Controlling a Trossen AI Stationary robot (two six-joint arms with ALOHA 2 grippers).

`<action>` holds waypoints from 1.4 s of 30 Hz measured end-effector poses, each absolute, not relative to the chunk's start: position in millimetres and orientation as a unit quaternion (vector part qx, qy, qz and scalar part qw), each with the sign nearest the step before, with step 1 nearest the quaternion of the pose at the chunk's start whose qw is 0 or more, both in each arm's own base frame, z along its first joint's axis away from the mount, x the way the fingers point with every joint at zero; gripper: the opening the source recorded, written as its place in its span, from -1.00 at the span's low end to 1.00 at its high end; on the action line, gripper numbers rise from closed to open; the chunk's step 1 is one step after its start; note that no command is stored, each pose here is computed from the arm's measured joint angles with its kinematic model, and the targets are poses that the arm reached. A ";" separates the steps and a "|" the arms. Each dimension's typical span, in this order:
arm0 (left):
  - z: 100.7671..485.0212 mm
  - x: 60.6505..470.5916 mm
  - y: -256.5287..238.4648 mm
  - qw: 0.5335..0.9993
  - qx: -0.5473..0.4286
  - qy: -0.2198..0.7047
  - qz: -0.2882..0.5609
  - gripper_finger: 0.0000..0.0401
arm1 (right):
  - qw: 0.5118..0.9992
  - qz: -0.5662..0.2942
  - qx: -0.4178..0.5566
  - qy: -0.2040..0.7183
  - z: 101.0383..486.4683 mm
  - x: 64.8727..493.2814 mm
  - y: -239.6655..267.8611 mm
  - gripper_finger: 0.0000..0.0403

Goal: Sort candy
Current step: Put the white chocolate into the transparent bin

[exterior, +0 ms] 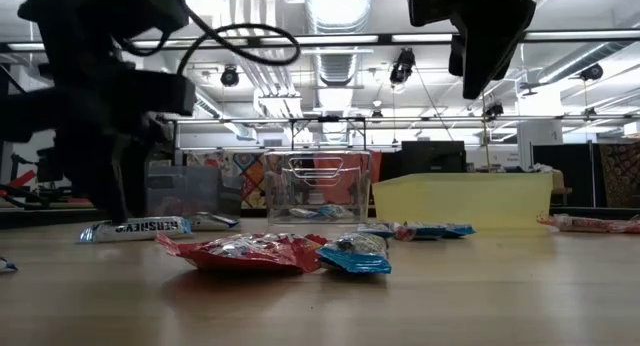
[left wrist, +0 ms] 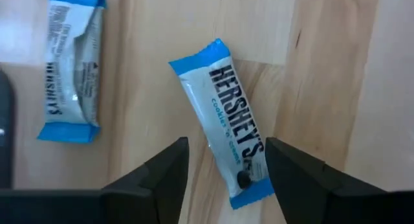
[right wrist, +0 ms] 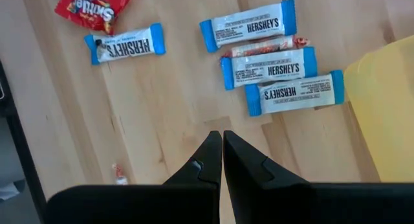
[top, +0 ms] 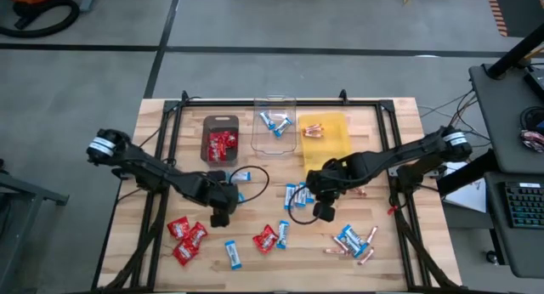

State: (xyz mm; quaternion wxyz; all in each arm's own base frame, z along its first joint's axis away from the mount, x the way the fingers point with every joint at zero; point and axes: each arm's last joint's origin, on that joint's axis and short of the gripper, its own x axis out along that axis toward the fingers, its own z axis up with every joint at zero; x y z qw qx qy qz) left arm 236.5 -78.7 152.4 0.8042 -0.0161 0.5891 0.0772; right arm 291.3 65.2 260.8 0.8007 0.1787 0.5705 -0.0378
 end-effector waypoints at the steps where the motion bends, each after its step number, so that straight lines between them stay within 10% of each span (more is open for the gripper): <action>1: 150.1 237.7 -79.2 0.803 -0.016 0.590 0.077 -0.07 | 0.800 -0.038 0.178 0.571 260.2 291.7 65.3 -0.95; 22: 143.7 239.0 -80.3 0.796 -0.029 0.600 0.077 -0.94 | 0.804 -0.040 0.166 0.570 258.6 292.4 65.0 -0.95; 32: 177.7 233.8 -78.8 0.844 -0.033 0.534 0.050 -0.96 | 0.837 -0.062 0.107 0.532 259.3 296.7 67.9 -0.95; 42: 232.4 253.7 -80.0 0.957 0.047 0.283 0.046 -0.96 | 0.953 -0.033 0.003 0.302 280.6 341.3 75.0 -0.92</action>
